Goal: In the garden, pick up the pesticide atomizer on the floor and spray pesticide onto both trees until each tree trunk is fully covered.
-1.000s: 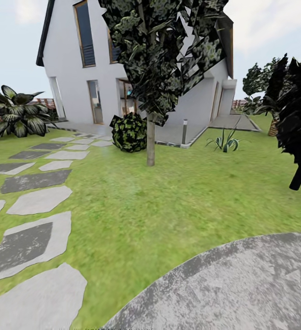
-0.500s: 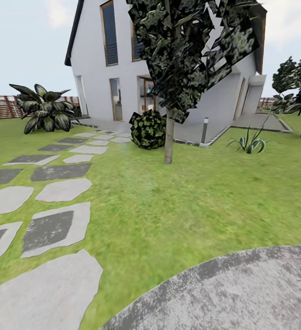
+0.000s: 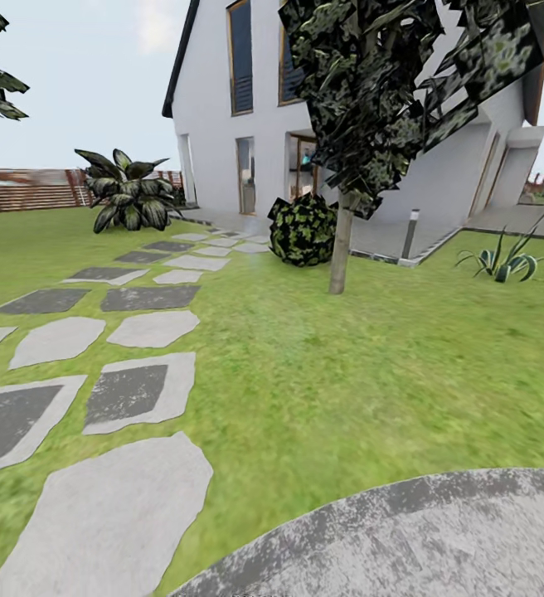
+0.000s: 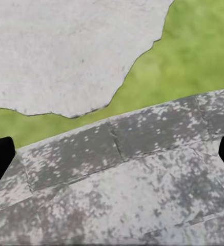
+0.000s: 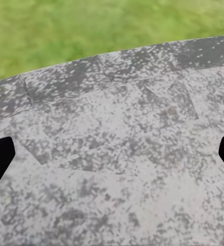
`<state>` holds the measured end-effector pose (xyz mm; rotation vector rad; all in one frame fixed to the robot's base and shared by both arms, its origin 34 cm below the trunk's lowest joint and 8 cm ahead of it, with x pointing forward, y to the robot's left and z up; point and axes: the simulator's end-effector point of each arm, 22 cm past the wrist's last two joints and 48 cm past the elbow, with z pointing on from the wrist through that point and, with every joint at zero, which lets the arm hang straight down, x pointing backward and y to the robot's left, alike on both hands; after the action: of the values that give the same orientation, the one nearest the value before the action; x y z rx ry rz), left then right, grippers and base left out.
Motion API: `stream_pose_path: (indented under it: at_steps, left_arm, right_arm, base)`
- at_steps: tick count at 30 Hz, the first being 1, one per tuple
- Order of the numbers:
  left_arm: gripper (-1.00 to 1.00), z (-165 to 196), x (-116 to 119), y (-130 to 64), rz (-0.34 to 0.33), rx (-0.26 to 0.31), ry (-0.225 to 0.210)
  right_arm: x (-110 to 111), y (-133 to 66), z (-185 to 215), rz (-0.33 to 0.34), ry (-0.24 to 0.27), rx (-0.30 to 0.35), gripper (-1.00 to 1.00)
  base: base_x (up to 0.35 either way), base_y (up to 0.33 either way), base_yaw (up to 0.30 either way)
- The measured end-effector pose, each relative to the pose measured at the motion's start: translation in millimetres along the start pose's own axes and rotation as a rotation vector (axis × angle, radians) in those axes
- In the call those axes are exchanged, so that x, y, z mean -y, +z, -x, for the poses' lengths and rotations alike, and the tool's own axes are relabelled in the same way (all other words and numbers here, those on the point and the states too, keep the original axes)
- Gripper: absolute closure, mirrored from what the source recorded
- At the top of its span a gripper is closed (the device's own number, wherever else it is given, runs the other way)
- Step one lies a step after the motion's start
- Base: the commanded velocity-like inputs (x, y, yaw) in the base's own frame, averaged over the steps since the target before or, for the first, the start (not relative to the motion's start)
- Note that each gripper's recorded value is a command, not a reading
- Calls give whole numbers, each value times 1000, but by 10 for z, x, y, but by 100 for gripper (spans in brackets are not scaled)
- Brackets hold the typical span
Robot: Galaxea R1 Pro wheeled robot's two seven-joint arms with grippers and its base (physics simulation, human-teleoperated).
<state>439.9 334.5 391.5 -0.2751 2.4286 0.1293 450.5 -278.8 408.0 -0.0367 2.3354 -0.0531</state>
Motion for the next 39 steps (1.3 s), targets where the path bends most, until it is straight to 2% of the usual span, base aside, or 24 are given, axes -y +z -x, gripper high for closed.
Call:
stream_pose_path:
  at_steps: [39]
  left_arm:
    - [-100, -820, -56, 546, 8, -39, 7]
  right_arm:
    - [-55, 458, -876, 3, -2, -41, -100]
  base:
    - [0, 0, 229]
